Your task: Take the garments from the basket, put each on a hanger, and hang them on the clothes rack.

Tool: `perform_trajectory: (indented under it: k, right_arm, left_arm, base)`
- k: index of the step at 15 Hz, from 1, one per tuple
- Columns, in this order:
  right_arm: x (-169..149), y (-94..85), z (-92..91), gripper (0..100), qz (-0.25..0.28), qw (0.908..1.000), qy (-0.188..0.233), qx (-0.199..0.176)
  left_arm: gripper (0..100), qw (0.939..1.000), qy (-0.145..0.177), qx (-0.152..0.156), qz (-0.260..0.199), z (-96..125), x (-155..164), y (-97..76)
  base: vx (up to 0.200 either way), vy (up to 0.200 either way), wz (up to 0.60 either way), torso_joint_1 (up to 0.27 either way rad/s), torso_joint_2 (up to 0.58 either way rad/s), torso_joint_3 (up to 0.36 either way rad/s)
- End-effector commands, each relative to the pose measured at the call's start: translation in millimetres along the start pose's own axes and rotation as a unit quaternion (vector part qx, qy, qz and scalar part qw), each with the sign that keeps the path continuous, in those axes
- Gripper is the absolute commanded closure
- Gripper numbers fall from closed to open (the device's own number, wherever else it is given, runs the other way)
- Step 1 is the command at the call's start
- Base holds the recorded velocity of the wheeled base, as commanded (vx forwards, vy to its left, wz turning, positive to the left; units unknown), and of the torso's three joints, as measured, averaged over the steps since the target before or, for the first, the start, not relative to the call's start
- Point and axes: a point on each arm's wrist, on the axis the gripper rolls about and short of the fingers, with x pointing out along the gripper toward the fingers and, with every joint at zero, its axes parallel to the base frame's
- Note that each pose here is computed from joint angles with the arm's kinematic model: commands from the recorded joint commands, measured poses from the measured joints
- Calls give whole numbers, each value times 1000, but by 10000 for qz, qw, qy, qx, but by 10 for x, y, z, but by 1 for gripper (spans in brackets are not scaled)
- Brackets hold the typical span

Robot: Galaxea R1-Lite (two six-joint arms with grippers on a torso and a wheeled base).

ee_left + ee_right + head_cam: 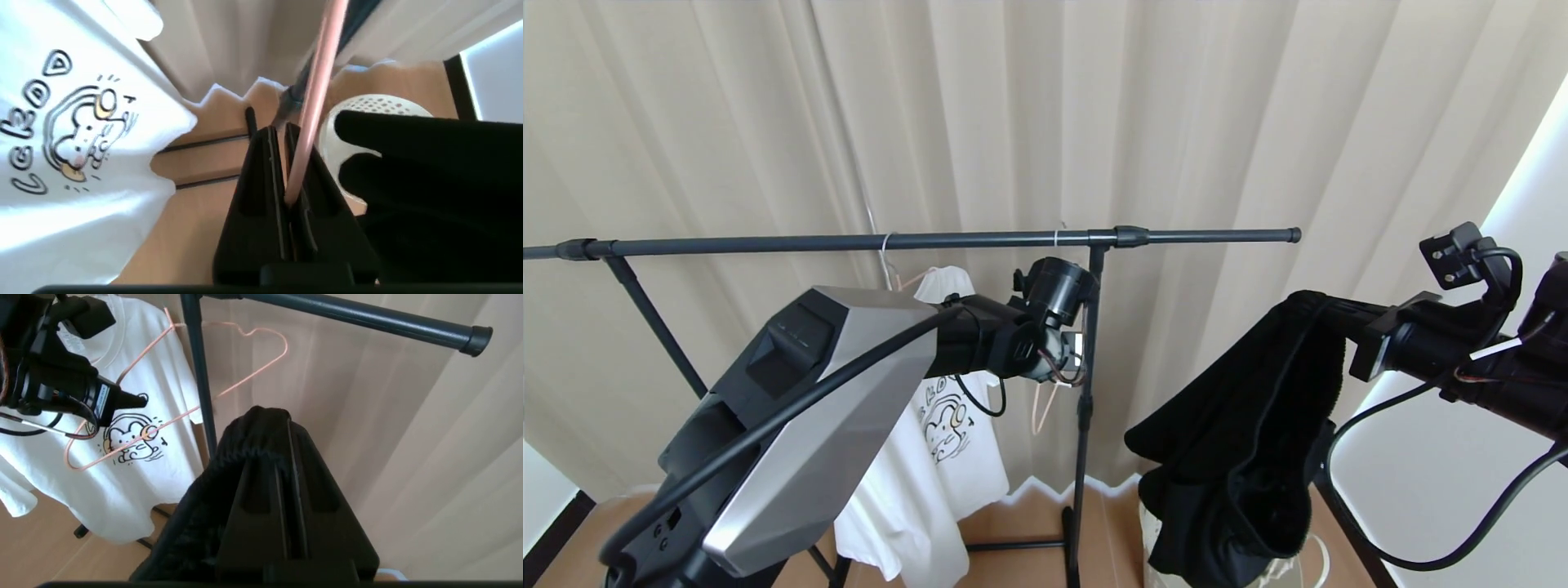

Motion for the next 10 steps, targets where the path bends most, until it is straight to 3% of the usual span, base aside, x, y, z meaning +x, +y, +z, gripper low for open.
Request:
perform_trajectory:
  k: [1, 6, 7, 10]
  right_arm:
    - [5, 7, -4, 100, 16, 10000, 6, 0]
    - [4, 3, -4, 100, 1, 10000, 7, 1]
    - [4, 3, -4, 100, 1, 10000, 7, 1]
    - [3, 8, 0, 100, 8, 10000, 0, -3]
  left_arm:
    - [100, 9999, -87, -44, 24, 60, -55, 18]
    - [100, 9993, -282, -124, 192, 167, -169, 53]
    - [100, 9986, -439, -186, 224, 271, -306, 67]
    - [100, 9987, -439, -151, 205, 304, -493, 107]
  base:
    - [0, 0, 0, 0, 0, 0]
    - [0, 0, 0, 0, 0, 0]
    - [0, 0, 0, 0, 0, 0]
    - [0, 0, 0, 0, 0, 0]
